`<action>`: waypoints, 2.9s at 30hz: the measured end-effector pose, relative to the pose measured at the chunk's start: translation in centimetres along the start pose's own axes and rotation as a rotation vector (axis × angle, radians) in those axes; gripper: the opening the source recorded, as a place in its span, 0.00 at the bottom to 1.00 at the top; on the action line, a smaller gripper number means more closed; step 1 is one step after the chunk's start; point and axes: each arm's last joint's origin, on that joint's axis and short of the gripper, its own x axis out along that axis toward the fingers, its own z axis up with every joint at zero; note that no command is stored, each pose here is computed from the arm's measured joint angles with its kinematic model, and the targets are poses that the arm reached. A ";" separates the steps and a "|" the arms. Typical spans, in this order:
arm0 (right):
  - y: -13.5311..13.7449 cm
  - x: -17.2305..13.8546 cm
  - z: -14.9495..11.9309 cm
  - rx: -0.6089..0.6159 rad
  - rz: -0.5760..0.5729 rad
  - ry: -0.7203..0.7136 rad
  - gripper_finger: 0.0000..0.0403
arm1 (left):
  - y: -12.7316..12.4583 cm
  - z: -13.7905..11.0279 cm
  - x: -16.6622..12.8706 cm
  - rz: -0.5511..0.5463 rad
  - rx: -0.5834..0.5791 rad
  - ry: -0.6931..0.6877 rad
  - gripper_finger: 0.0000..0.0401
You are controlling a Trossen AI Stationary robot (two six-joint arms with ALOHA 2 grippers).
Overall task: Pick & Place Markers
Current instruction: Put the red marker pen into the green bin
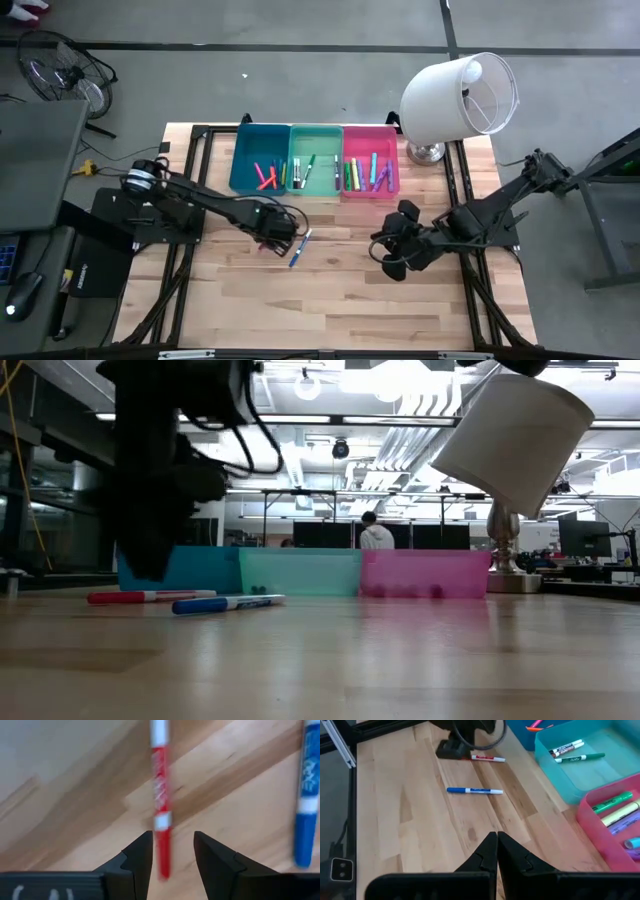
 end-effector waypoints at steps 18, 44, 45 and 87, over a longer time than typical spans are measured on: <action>0.3 -0.2 -0.3 0.016 0.012 0.002 0.00 | 1.1 3.4 1.3 -0.014 0.032 0.024 0.35; 0.3 -0.2 -0.4 0.011 0.011 0.010 0.00 | 0.2 3.3 5.0 0.042 0.087 0.109 0.35; 0.3 -0.2 -0.4 0.011 0.011 0.010 0.00 | 0.2 3.3 5.0 0.041 0.087 0.110 0.35; 0.3 -0.2 -0.4 0.010 0.014 0.013 0.00 | 0.1 3.3 3.7 -0.040 0.112 0.098 0.07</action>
